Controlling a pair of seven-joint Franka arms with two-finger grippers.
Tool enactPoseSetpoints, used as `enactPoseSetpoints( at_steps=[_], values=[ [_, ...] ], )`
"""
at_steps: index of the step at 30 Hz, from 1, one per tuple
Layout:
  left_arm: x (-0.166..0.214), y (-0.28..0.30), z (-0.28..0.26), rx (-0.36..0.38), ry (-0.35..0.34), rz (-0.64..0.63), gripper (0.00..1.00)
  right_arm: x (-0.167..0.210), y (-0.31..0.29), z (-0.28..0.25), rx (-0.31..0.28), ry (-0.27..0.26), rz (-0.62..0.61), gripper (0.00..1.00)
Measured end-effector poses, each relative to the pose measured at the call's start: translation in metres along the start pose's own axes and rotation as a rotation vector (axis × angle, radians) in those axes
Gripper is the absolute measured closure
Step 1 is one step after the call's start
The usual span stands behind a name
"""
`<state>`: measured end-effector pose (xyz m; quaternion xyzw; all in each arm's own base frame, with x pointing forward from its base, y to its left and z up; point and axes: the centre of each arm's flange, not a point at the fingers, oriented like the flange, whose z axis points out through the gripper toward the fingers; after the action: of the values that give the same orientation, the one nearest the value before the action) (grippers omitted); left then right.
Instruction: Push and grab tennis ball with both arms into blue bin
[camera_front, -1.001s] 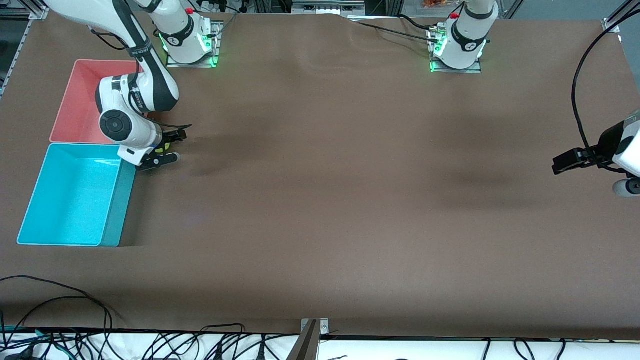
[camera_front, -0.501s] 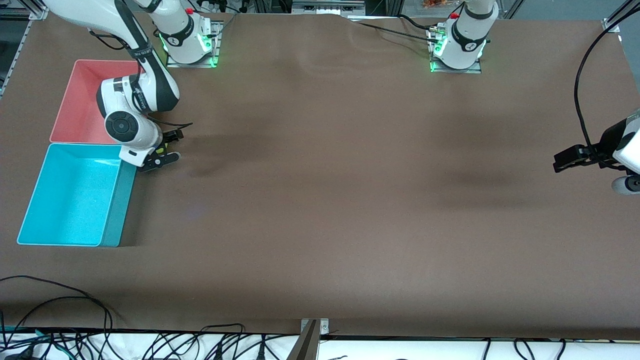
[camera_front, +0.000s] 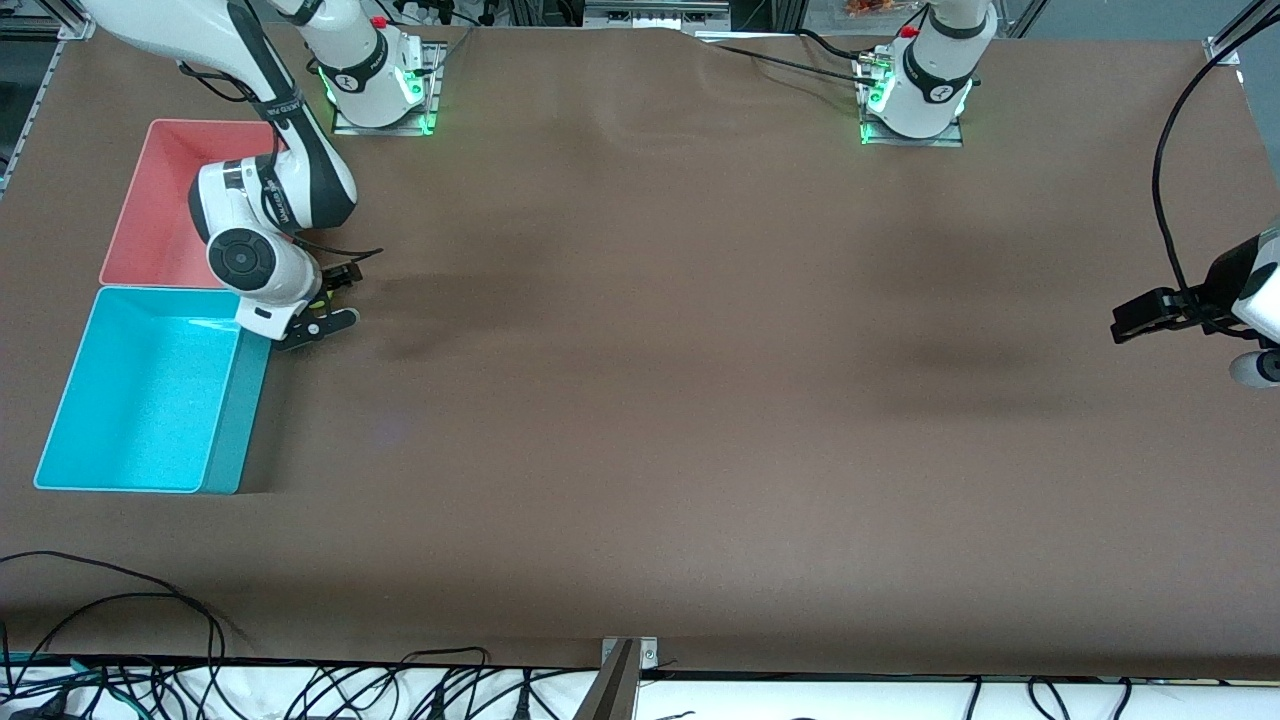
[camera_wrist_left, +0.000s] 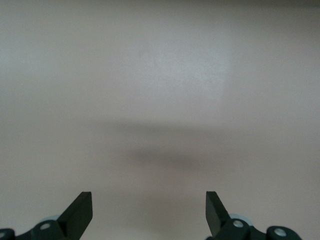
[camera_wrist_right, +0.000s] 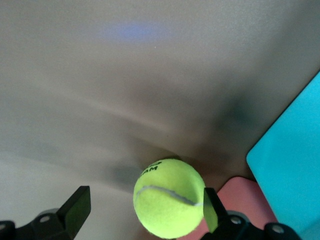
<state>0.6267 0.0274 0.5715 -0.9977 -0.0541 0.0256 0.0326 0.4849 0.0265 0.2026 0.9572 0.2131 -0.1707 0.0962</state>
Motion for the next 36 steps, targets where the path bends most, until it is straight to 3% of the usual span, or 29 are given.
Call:
enactPoseSetpoints(
  at_steps=[23,30,36],
  values=[
    [0.000,-0.002,0.001,0.001,-0.004,-0.003,0.00,-0.005,0.012,0.033,-0.022,-0.086,-0.088,0.02],
    [-0.001,-0.002,0.001,0.002,-0.008,-0.003,0.00,0.000,0.014,0.032,-0.025,-0.085,-0.088,0.33],
    [-0.001,-0.002,0.001,0.002,-0.008,-0.004,0.00,0.004,0.020,0.025,-0.031,-0.079,-0.079,0.33]
  ],
)
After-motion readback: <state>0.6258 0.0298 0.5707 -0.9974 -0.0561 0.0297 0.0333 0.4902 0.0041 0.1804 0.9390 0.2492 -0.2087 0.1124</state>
